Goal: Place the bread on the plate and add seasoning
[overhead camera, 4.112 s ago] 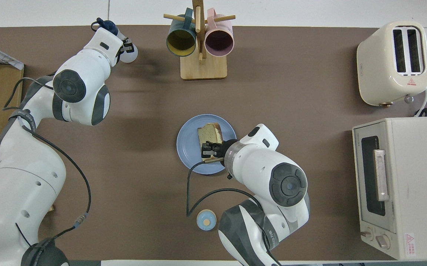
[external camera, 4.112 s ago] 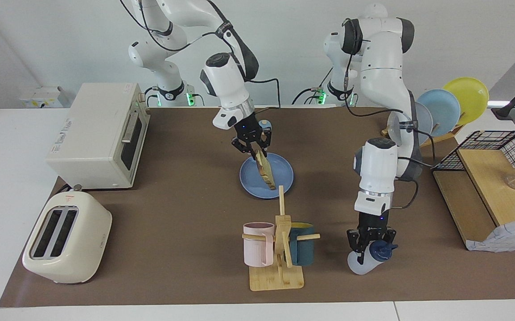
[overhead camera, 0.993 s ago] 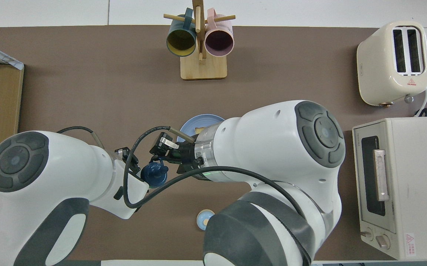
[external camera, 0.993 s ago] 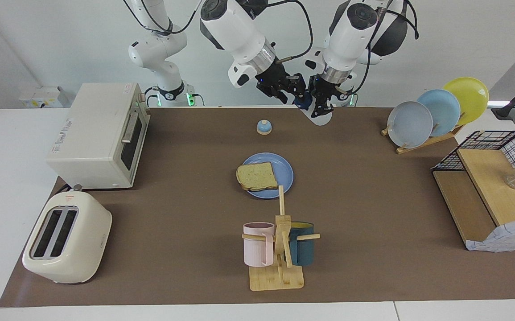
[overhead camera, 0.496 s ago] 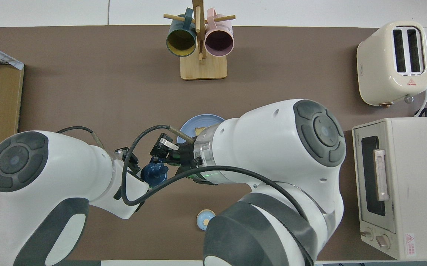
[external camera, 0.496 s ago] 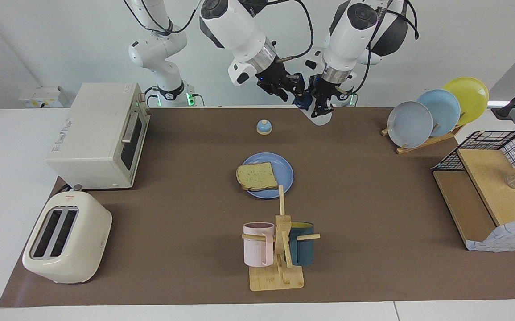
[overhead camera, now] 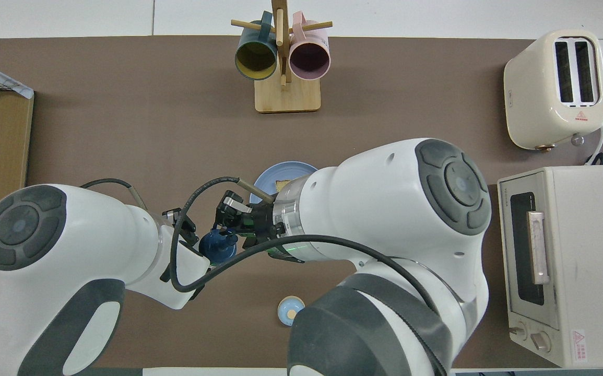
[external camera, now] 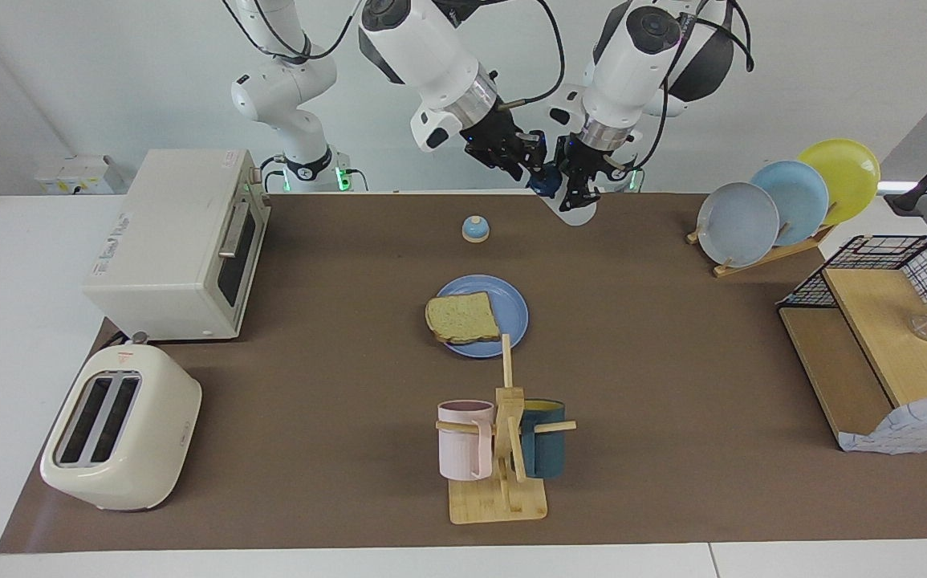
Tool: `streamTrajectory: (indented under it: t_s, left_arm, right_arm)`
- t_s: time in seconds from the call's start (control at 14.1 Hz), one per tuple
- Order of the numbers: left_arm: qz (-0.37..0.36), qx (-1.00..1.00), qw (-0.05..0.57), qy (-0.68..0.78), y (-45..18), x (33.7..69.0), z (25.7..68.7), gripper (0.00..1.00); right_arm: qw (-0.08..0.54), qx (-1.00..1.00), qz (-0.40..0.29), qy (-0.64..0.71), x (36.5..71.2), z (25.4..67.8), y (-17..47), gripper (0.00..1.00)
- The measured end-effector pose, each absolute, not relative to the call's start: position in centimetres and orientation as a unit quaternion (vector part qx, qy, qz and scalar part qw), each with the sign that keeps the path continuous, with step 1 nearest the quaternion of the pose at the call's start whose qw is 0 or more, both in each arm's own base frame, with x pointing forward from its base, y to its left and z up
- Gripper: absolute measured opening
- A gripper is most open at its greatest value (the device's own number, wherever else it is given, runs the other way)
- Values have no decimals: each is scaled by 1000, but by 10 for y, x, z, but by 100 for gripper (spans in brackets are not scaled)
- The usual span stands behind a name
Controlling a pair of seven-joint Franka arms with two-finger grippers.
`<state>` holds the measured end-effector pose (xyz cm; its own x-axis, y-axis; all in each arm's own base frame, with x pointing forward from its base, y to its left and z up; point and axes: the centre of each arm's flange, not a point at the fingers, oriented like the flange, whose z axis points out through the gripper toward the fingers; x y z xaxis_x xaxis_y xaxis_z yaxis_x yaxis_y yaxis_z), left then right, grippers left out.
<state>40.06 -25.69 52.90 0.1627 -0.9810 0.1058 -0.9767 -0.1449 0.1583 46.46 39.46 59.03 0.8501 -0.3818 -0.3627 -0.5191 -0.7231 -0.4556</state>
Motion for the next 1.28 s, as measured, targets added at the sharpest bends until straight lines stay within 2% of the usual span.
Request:
streamTrajectory:
  t_s: [0.07,0.14,0.21,0.57,0.71,1.06,1.28]
  left_arm:
    - [-11,757,95,-647,-257,401,529,41]
    - [-11,757,95,-647,-257,401,529,41]
    - [-11,757,95,-646,-257,401,529,41]
    - [-11,757,95,-646,-257,401,529,41]
    - [-12,757,96,-646,-257,400,529,41]
    - [-8,759,96,-644,-256,402,530,41]
    - [8,763,96,-639,-257,405,538,41]
  right_arm:
    - [281,-920,122,245,464,591,395,39]
    - [281,-920,122,244,464,592,395,32]
    - [281,-920,122,244,464,592,396,31]
    - [281,-920,123,244,464,592,396,29]
    - [281,-920,122,245,464,593,396,14]
    - [285,-906,138,282,467,593,394,13]
    - [305,-884,163,313,483,590,378,13]
